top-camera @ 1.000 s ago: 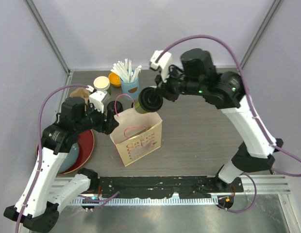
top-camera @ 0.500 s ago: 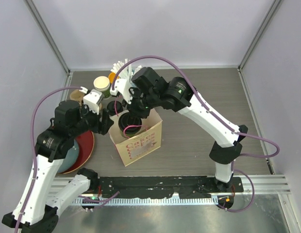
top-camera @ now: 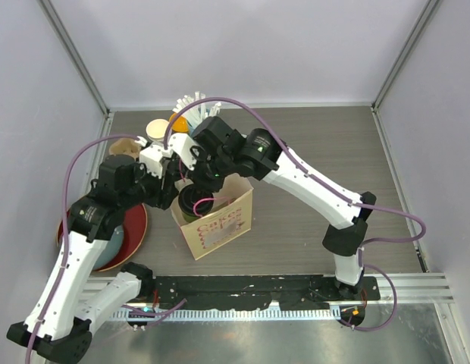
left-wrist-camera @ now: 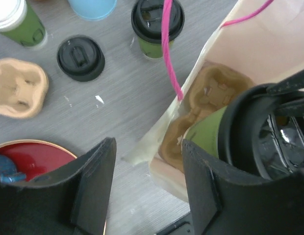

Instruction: Pack the takeout coffee

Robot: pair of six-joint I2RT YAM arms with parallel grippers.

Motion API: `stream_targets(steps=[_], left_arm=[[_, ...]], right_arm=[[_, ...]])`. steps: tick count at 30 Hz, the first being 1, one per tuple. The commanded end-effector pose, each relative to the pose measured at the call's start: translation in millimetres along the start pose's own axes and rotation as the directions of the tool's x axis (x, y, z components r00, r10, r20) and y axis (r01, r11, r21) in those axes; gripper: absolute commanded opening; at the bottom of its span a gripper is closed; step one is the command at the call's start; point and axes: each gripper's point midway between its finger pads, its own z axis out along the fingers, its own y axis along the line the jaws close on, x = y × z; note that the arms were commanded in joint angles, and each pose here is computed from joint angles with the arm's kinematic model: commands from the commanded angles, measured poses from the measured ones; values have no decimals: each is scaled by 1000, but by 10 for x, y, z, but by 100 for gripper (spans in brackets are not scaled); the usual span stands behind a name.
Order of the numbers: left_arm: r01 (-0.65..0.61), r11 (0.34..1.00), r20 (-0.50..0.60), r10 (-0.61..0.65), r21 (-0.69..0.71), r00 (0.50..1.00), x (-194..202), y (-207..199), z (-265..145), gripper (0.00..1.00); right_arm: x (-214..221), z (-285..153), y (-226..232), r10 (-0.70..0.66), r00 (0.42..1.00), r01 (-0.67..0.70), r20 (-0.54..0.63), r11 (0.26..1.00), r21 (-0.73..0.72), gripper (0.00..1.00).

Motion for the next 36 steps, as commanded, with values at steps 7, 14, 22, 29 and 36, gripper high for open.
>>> stream_targets(steps=[7,14,22,29,36], left_arm=[[-12,994,6,12,110,1000,93,-195,66,32],[51,984,3,-52,170,999,102,-344,-13,0],[105,981,30,-111,161,993,-9,-358,-96,0],[146,973,23,-152,180,988,4,-414,-148,0],[172,965,17,-179,198,984,23,-452,-135,0]], right_arm=[[-29,274,-39,132,990,-133,44,990,42,1],[38,264,-27,230,968,-238,97,968,81,1],[203,253,7,320,946,-324,54,922,213,1],[503,379,-9,436,900,-424,25,859,287,1],[592,485,75,473,881,-459,26,840,290,1]])
